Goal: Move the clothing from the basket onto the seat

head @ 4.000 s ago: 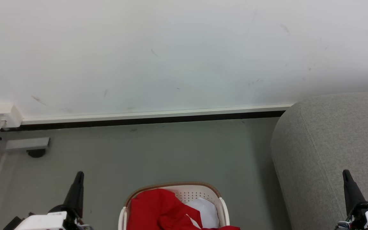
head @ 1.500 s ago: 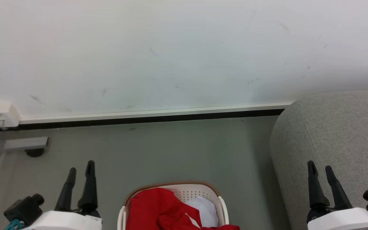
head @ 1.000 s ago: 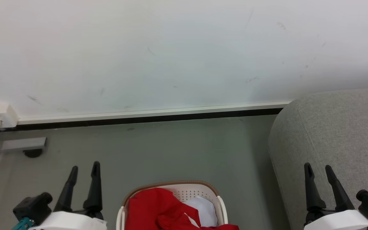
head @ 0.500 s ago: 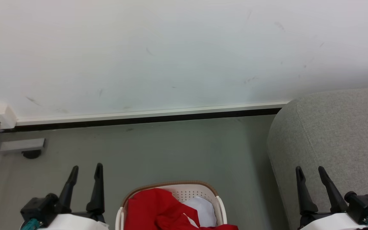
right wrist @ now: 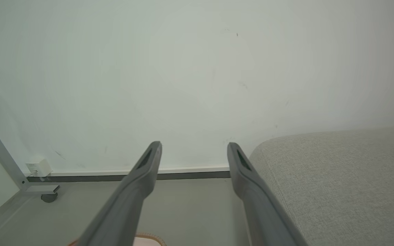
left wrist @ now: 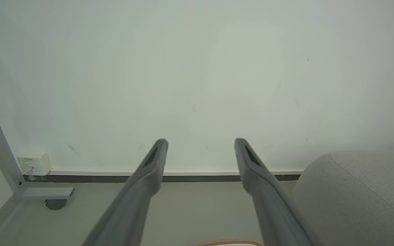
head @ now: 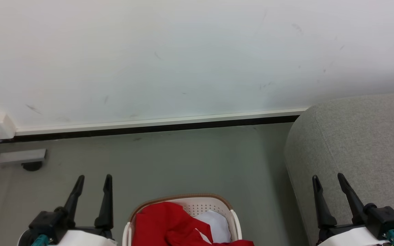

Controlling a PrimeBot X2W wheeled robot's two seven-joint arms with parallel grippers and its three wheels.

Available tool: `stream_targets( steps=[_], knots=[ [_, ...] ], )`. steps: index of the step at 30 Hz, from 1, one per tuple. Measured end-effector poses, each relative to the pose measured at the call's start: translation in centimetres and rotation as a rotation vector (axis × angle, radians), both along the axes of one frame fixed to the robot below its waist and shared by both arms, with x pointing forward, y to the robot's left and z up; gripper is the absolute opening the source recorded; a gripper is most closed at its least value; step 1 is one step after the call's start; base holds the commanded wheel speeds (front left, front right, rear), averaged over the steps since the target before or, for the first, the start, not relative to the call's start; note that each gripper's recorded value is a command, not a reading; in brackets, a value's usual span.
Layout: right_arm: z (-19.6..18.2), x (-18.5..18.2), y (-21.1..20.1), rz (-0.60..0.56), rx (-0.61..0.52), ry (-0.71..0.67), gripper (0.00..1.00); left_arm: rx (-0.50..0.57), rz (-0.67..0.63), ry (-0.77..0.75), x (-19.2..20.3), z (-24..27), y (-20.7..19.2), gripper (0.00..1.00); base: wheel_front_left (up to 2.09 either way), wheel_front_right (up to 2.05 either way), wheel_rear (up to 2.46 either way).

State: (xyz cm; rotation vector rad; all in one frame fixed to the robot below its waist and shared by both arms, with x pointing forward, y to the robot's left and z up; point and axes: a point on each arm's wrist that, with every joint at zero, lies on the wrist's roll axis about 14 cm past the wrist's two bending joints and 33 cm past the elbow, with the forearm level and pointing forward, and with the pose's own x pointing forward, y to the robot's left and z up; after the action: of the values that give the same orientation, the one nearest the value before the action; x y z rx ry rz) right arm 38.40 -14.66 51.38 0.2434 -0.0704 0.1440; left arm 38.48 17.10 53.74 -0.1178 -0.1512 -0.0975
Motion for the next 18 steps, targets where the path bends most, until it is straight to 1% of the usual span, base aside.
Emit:
stream_targets(
  steps=[18],
  knots=[
    [0.87,-0.13,0.43,0.016,-0.102,-0.054,1.00,0.097,-0.011,-0.046,-0.11,0.72,-0.48,1.00,0.00,0.00,0.00]
  ],
)
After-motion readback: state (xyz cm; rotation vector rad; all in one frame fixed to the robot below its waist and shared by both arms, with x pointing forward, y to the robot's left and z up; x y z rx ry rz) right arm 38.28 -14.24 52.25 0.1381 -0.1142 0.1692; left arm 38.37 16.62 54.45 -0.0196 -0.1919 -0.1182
